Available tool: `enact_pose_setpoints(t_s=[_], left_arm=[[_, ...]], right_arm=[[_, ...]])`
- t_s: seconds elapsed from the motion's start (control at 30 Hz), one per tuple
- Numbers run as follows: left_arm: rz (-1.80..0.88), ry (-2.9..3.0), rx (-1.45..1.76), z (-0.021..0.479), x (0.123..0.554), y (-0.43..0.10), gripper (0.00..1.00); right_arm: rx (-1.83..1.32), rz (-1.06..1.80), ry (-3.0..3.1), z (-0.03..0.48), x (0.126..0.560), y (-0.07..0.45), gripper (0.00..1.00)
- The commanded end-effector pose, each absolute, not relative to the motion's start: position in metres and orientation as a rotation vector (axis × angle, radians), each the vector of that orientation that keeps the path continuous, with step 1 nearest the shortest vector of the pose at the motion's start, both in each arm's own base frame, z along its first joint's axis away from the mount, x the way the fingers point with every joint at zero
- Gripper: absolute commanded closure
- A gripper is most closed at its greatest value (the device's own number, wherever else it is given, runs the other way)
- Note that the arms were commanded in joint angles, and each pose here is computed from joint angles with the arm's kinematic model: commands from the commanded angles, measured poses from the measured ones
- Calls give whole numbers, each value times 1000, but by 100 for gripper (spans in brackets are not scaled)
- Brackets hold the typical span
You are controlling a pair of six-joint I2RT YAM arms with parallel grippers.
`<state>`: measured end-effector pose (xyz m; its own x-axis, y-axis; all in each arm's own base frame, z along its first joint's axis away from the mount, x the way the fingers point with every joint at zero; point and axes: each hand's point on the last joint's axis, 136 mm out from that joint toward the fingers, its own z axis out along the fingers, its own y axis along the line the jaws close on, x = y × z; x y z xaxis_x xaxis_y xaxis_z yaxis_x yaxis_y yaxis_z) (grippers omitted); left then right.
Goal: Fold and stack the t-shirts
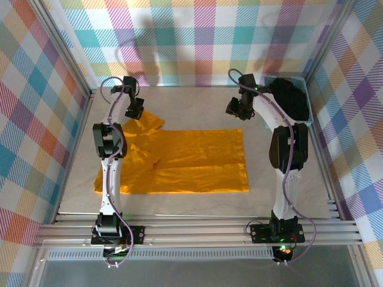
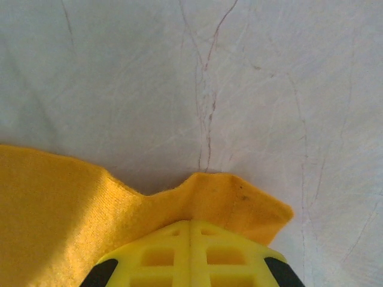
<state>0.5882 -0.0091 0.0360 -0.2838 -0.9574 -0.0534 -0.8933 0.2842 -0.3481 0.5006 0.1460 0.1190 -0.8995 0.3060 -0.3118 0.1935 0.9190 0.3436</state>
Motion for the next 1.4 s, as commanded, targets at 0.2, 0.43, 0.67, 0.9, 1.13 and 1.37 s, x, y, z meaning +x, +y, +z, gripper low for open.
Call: enact_pose_setpoints(t_s=[0.2, 0.43, 0.67, 0.9, 1.13, 1.37], left_arm=[[-382, 2330, -1322, 97, 608, 3, 48], [-214, 2442, -1031, 71, 617, 13, 46], [-121, 2493, -807, 54, 628, 10, 46], [-36, 2583, -727, 31, 617, 3, 49], [52, 2632, -643, 25, 608, -5, 63], [90, 2637, -664, 25, 603, -2, 73]], right_arm=[[336, 417, 2742, 115, 501, 143, 58], [340, 454, 2742, 119, 494, 147, 58], [345, 474, 2746, 121, 487, 148, 58], [356, 486, 2753, 118, 484, 150, 58], [356, 493, 2752, 118, 485, 151, 58], [358, 502, 2752, 118, 486, 152, 58]])
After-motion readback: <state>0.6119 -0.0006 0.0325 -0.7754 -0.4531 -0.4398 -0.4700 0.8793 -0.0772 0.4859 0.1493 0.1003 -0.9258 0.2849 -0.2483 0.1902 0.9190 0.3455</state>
